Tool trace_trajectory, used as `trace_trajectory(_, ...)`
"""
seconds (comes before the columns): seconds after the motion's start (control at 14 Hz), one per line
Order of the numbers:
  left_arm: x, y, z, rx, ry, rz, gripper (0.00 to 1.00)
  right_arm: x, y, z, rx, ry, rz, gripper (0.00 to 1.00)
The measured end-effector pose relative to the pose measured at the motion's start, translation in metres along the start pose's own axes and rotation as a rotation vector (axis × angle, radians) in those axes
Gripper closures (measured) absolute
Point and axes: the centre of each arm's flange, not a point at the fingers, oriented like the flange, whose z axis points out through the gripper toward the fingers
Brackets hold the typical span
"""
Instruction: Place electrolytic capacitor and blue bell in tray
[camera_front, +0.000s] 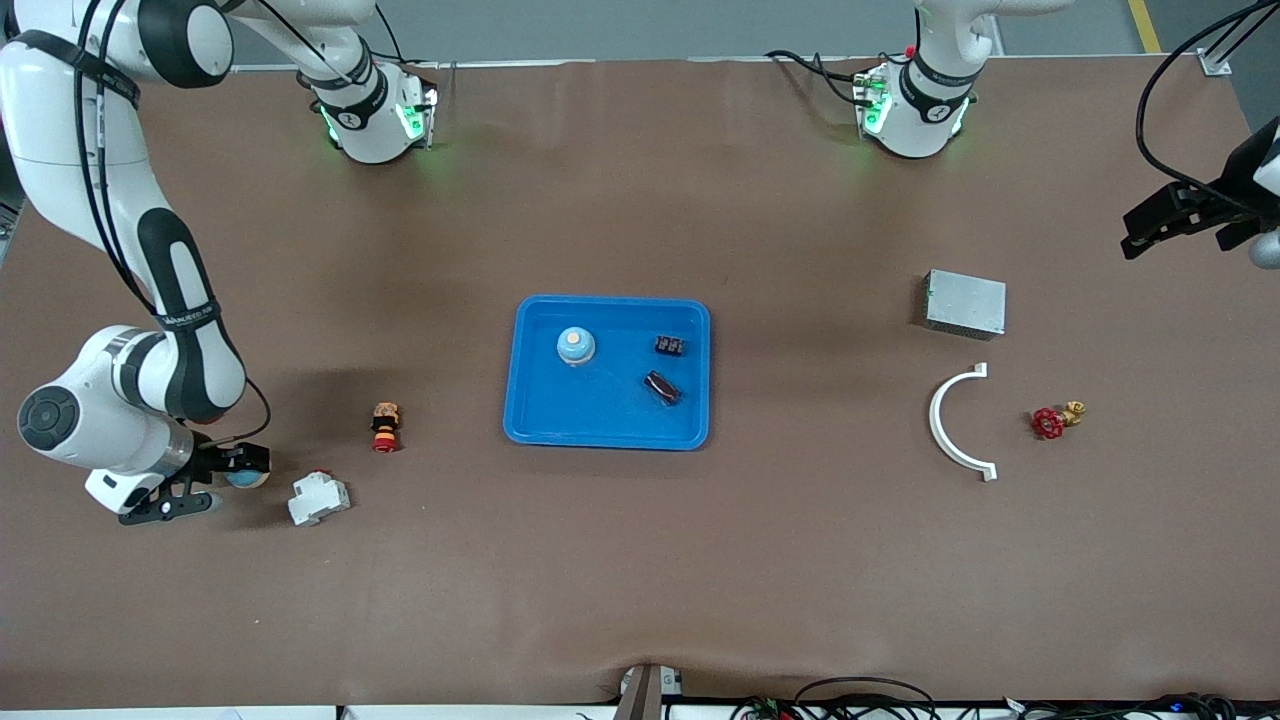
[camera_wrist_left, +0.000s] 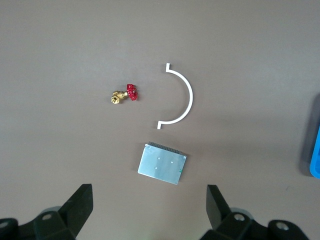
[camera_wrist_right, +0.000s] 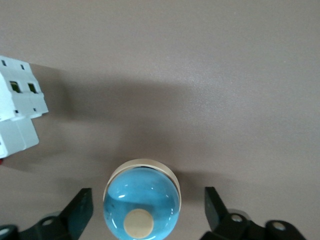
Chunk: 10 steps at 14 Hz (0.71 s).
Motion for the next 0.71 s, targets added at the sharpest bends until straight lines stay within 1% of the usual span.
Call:
trace_trajectory(0.07, 0.000, 0.003, -0.003, 0.000, 0.005, 0.006, 0.00, 0.000, 0.000, 0.000, 0.001, -0.001, 0.001, 0.22)
trace_trajectory(0.14, 0.000, 0.006, -0.004, -0.001, 0.009, 0.012, 0.00, 0.000, 0.000, 0.001, 0.001, -0.002, 0.001, 0.33)
trace_trajectory(0.21, 0.000, 0.009, -0.005, -0.005, 0.011, 0.015, 0.00, 0.000, 0.000, 0.000, 0.002, -0.001, 0.001, 0.37)
trace_trajectory(0.5, -0.001, 0.016, -0.006, -0.058, 0.008, 0.019, 0.00, 0.000, 0.000, 0.000, 0.002, -0.001, 0.002, 0.37)
trace_trajectory(0.71, 0.000, 0.025, -0.003, -0.058, 0.002, 0.034, 0.00, 0.000, 0.000, 0.000, 0.007, -0.004, 0.003, 0.37)
